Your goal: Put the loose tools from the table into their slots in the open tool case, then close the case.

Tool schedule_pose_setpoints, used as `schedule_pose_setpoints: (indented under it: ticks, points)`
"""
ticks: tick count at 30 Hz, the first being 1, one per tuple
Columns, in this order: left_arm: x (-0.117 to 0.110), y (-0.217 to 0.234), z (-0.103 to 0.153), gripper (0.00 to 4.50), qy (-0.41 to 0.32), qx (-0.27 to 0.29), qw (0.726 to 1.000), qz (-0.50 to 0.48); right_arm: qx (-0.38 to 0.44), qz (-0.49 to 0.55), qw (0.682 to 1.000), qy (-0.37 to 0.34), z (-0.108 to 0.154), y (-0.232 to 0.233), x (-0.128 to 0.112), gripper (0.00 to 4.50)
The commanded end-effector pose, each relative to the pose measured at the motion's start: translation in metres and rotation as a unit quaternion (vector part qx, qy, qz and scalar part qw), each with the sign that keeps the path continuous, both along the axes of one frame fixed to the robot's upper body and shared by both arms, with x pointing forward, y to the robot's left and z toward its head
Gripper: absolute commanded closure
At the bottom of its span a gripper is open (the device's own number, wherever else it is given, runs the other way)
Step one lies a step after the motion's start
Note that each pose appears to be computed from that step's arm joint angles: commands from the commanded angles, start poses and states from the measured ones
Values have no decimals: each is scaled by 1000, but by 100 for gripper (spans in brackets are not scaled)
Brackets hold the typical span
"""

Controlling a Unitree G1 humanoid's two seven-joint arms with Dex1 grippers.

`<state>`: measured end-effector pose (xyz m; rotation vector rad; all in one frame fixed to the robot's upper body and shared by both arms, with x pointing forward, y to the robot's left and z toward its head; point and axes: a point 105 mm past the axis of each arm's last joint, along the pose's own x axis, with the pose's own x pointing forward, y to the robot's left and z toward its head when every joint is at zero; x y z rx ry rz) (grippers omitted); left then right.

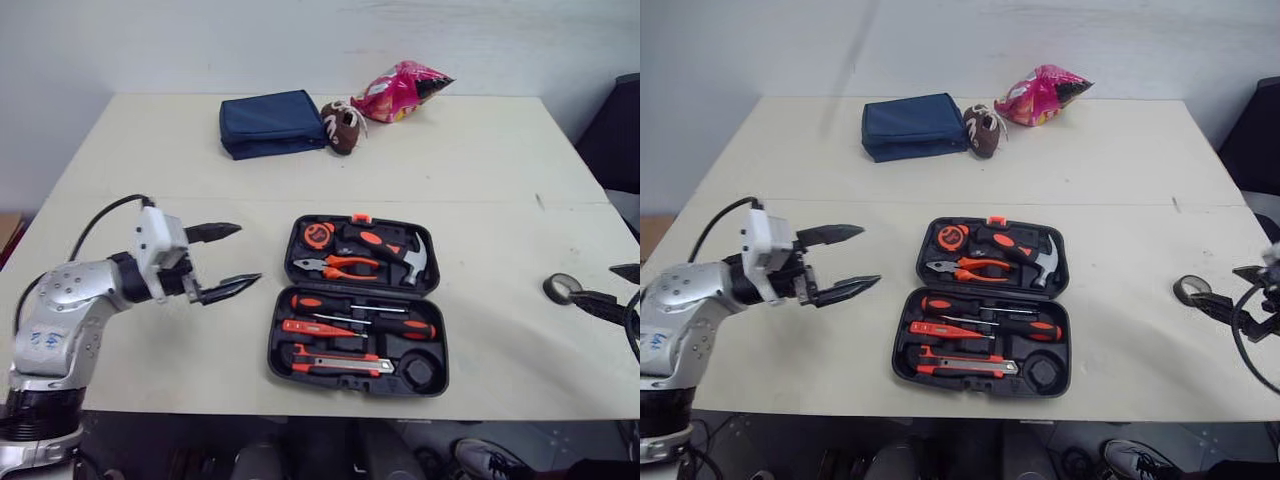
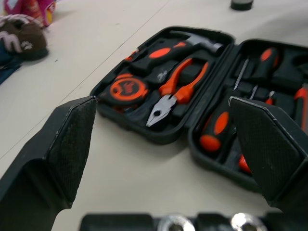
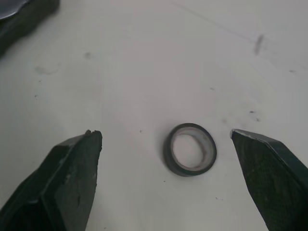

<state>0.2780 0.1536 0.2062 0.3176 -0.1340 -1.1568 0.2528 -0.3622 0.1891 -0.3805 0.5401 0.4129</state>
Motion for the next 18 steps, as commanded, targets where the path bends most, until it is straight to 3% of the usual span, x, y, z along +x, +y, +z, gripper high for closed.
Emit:
schedule_pose_setpoints:
  ticks: [1,8,18]
  points:
    - [-18,-31,12,5,-6,-8,996,-86,-10,10,999,52,-15,-14,3,0]
    - [-38,-62,8,5,30,-7,984,-178,-18,14,996,88,-31,-25,27,0]
    - [-38,-63,11,5,20,-18,987,-158,-21,51,992,115,-47,-11,48,0]
